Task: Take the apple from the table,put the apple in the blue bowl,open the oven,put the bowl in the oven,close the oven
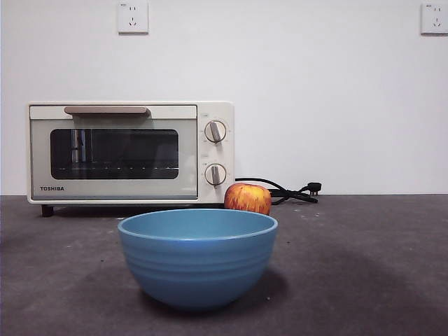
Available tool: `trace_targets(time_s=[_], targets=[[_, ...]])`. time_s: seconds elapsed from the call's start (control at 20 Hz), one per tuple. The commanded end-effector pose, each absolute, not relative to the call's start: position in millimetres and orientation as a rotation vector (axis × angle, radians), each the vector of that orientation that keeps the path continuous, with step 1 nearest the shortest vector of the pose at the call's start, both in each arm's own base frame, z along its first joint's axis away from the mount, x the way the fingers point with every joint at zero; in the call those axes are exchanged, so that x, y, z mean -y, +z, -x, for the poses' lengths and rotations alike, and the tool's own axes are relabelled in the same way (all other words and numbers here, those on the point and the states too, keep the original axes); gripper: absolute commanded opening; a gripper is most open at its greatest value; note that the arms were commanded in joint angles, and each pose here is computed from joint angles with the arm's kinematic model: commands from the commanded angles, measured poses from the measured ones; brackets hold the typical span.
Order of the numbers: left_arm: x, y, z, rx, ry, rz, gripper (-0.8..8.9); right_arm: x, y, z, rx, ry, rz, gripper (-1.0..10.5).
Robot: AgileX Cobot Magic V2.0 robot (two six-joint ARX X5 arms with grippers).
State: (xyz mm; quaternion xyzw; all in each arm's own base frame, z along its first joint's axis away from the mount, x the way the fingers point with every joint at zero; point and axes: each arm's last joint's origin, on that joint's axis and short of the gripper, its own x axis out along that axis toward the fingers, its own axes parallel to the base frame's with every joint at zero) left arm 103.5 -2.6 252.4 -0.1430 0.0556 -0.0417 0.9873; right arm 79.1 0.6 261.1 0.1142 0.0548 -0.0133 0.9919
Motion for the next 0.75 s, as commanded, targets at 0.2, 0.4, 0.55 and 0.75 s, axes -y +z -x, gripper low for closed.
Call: trace_targets(time_s=[0.2,0.4,0.55,0.75], targets=[[6,276,-123,-0.178,-0.192,0.303,-0.05,-1,290,-94,-0.356,-0.056,-0.219,-0.1],[9,284,-137,-0.275,-0.275,0.322,-0.04,-1,302,-110,-0.561,-0.079,-0.212,0.0],[10,285,-148,-0.376,-0.327,0.345,-0.04,-1,309,-125,-0.642,-0.089,-0.207,0.0],[12,276,-165,-0.541,-0.358,0.387,-0.04,-2,311,-151,-0.752,-0.097,-0.205,0.0]])
